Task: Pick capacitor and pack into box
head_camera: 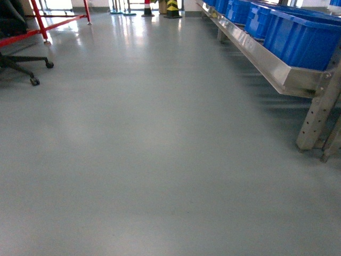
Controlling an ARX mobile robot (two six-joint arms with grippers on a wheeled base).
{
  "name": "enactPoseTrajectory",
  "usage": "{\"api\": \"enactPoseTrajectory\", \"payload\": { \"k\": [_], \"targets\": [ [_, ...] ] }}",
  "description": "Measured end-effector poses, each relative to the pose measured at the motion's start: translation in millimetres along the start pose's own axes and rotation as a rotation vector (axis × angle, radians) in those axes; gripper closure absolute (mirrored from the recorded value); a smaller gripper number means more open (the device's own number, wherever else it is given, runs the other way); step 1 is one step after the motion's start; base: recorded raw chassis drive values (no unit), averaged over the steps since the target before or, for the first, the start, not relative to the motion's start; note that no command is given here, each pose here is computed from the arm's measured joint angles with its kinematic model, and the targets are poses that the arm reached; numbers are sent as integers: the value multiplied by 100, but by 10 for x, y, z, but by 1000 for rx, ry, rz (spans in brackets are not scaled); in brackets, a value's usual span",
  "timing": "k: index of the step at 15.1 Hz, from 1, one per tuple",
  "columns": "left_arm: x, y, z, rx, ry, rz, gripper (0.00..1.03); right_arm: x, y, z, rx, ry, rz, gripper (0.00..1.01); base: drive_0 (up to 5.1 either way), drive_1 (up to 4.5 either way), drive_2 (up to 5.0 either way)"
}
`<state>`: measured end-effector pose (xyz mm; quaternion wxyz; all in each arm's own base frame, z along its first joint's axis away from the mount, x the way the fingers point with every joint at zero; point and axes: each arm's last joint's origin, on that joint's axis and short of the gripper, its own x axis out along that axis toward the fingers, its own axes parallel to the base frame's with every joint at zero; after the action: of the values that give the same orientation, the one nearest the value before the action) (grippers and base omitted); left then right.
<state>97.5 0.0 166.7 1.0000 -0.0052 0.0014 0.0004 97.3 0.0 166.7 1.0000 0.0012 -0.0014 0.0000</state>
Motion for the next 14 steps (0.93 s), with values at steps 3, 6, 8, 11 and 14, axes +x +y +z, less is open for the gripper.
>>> {"api": "enactPoseTrajectory", "payload": {
  "k": [3, 6, 8, 11, 14],
  "targets": [
    [0, 0, 1, 0, -1, 0, 59, 0, 0, -2, 0, 2, 0, 3, -498, 234, 234],
    [0, 0, 1, 0, -1, 0, 59, 0, 0, 1, 0, -1, 0, 3, -495, 236, 236],
    [0, 0, 2, 0, -2, 0, 59, 0, 0, -1, 0, 1, 0, 3, -486, 346, 132],
    [0, 0, 0, 0, 0, 0, 59, 0, 0, -1, 0, 1, 0, 3, -466, 368, 146],
    [0, 0, 1, 0, -2, 0, 59, 0, 0, 0, 0, 0, 0, 3, -495, 338, 117]
  ]
}}
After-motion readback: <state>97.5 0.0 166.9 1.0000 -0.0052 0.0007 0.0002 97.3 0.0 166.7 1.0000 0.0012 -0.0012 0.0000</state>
